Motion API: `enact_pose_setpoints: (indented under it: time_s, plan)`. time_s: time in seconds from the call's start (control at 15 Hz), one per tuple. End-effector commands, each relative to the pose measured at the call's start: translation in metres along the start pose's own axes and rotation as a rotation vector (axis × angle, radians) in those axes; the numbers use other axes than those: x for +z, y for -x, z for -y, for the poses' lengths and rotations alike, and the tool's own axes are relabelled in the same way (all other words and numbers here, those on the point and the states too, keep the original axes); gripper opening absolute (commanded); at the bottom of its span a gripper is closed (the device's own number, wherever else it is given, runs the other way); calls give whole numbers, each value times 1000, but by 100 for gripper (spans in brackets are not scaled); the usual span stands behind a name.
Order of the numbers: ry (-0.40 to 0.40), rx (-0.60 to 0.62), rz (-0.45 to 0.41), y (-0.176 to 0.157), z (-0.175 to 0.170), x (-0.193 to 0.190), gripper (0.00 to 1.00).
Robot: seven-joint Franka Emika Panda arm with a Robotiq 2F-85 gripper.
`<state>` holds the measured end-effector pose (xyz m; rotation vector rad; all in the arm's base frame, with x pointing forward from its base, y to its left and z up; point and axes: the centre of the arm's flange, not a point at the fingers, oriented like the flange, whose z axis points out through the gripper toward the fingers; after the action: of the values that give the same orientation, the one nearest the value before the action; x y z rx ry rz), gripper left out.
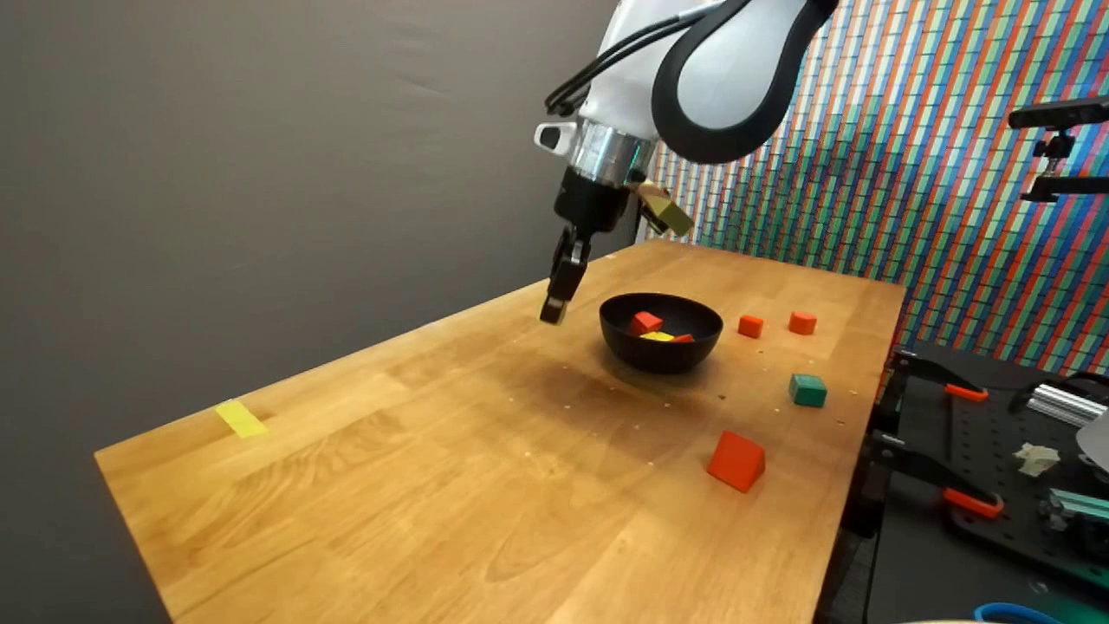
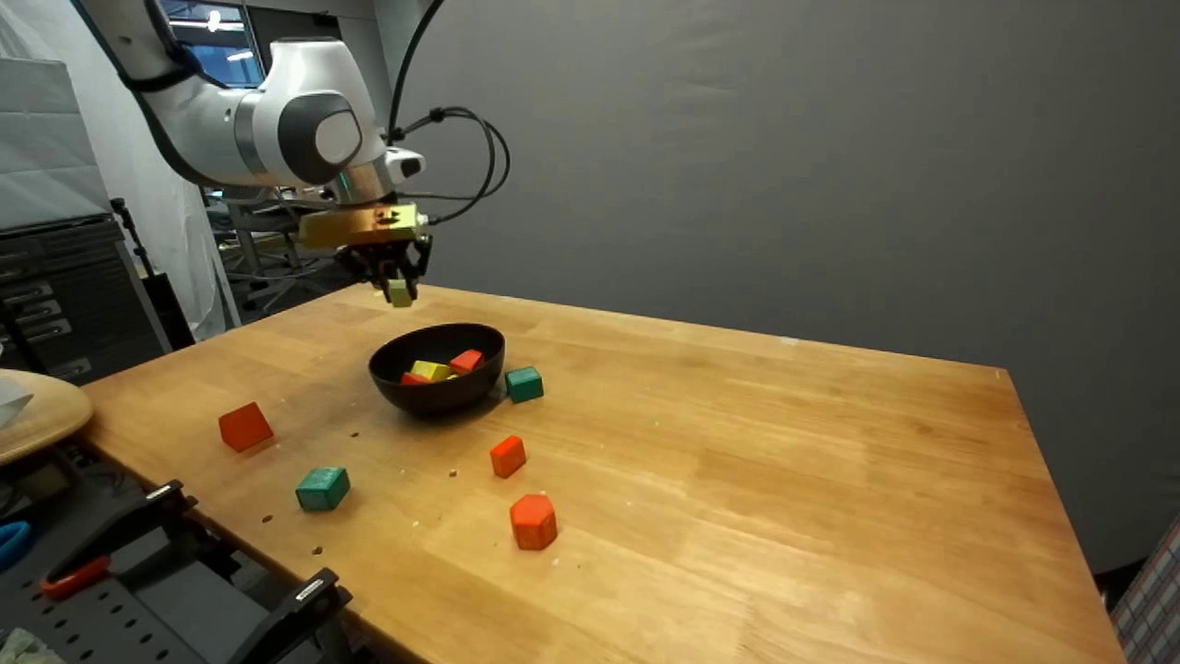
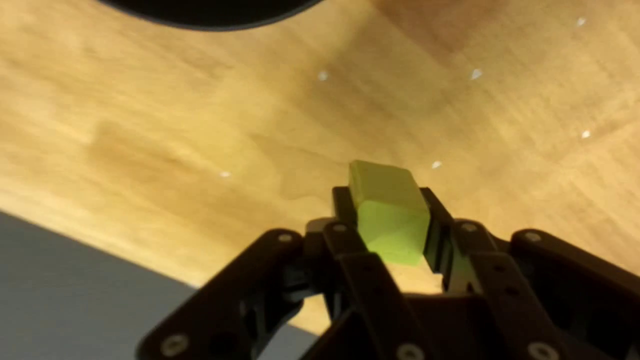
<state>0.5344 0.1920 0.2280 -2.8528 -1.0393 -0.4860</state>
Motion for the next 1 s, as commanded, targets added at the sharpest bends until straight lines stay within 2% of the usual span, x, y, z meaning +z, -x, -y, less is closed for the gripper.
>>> enact_pose_setpoints:
  time_s: [0.0,0.2,0.33,0.8,0.87,0.93]
  plan:
    - [166,115,-8,26,-51,-79,16]
    - [238,235,28,58,-91,-99,16]
    - [245,284,61,75,-101,-101,16]
    - [214,342,161,98,-83,-82,17]
    - [212,362,177,102,-84,-78,42]
    - [211,382,190,107,-86,-75,60]
